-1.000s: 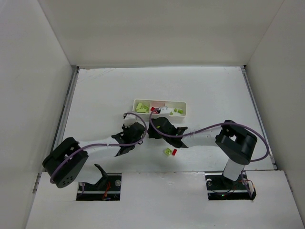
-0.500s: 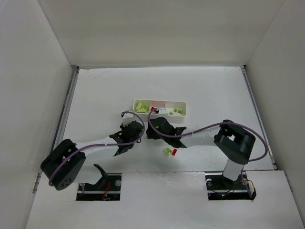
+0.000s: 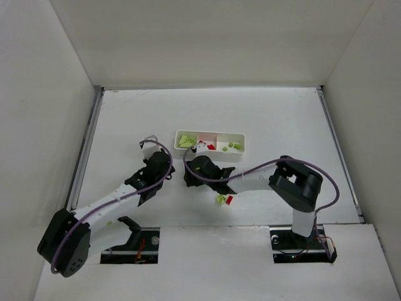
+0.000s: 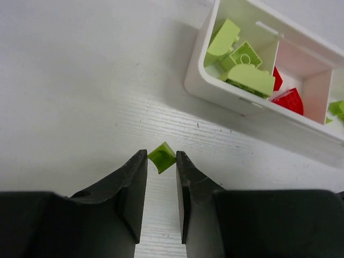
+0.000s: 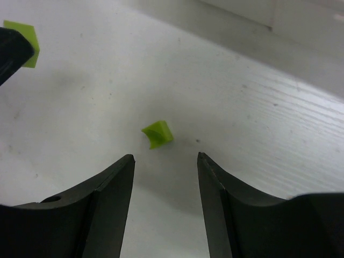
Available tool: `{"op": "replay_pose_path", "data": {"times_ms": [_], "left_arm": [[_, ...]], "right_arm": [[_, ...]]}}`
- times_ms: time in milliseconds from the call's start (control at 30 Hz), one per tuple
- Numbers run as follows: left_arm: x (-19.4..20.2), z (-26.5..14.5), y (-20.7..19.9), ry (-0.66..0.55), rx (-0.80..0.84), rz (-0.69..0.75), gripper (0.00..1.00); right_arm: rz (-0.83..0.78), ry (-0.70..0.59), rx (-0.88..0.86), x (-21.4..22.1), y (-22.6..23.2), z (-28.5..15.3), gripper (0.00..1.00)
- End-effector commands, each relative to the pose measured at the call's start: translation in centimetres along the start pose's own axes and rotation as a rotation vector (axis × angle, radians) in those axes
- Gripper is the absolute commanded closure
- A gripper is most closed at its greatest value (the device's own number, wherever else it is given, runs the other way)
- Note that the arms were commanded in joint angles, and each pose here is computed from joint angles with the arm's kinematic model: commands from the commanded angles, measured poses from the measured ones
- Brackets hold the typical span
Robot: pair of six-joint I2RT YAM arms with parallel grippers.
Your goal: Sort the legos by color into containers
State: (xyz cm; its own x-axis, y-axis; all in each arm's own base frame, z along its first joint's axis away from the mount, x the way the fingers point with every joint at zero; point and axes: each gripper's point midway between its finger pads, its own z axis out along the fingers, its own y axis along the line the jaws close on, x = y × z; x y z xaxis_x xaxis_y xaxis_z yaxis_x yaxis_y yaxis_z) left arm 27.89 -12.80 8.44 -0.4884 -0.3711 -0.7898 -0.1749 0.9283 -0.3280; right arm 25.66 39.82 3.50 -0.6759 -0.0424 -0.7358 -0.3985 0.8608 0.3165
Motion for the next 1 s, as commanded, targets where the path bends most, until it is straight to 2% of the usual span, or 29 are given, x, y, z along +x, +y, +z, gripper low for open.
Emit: {"op": "replay_pose_path", "data": {"times_ms": [0,200,367,433,567,767,967], "left_arm": [[-1.9,-0.9,-1.4,-0.006,0.055,-0.086,0.81],[-3.4,-2.1,-1.9,-0.031,0.084,-0.107,0.81],[-6.4,-4.5,-3.1,-0.089,0.147,-0.149,0.81],[-7.9,-5.9,-3.8,-0.124,0.185,-0.165,0.81],[-9.9,-7.7,-5.4,-0.168,0.258,-0.186,0.8],[-10.5,-8.1,-8.6,-0.158,0.342,-0.183,0.8],[-9.6,-7.3,-14.7,-0.116,0.449,-0.123,0.79]], "right_arm": [[-0.028,-0.046,-0.068,-2.0,2.6,0.9,0.45],[-0.046,-0.03,-0.037,-1.8,2.1,1.7,0.56],[-0.057,-0.02,-0.011,-1.5,1.6,1.8,0.57],[-0.061,-0.014,-0.003,-1.4,1.5,2.0,0.61],[-0.037,-0.028,0.005,-1.8,1.5,1.9,0.76],[0.048,-0.136,-0.021,-5.3,1.0,-1.5,0.8],[0.125,-0.29,0.05,-10.5,-4.2,-7.4,0.79]]}}
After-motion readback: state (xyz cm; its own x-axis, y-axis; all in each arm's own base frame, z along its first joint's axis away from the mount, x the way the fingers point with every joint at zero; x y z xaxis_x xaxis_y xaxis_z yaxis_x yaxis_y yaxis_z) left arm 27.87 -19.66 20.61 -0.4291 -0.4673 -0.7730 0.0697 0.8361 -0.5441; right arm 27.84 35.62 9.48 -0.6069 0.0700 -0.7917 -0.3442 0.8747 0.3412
